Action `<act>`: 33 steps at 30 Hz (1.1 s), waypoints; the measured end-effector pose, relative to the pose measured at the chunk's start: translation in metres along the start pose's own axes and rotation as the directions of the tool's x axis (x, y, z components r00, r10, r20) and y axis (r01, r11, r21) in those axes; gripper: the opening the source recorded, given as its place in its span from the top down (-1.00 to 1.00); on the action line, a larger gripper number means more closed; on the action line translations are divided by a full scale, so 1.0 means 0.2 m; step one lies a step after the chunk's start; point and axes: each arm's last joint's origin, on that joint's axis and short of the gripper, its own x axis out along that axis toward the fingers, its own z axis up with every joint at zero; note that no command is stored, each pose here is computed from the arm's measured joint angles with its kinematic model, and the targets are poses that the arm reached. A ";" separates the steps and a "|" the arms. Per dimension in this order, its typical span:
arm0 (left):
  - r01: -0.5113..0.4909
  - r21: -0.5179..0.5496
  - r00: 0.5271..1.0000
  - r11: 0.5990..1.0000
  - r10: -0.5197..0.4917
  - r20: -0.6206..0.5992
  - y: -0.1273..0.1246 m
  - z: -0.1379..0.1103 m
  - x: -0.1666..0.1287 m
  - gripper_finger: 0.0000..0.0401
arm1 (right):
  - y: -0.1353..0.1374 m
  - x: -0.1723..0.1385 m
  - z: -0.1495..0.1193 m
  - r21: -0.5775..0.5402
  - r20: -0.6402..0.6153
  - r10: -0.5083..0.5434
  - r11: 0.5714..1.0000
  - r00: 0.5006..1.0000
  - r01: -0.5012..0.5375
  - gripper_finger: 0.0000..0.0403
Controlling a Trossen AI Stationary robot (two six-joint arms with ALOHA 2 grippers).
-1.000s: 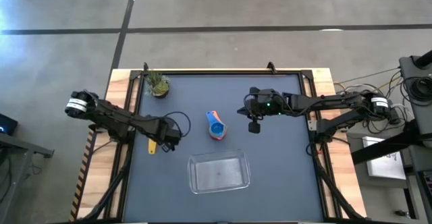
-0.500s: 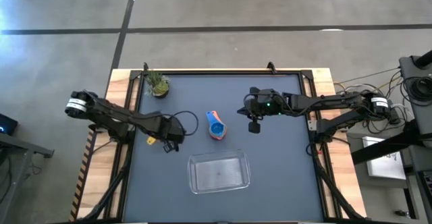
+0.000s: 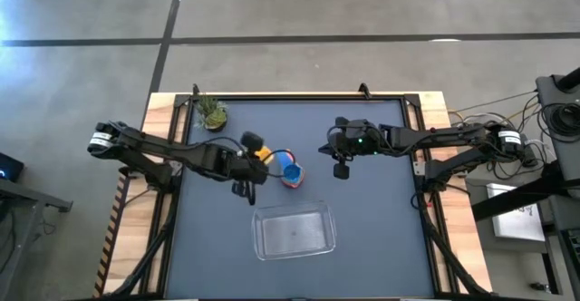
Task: Nest measuring cups in basket
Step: Stack the yellow measuring cup on top of the blue measuring cup
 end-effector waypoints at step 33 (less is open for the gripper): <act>0.055 0.646 0.995 0.762 -0.093 0.026 -0.03 0.28 0.42 1.00 | 0.00 0.00 -0.01 0.030 -0.019 -0.050 0.998 0.999 0.050 0.96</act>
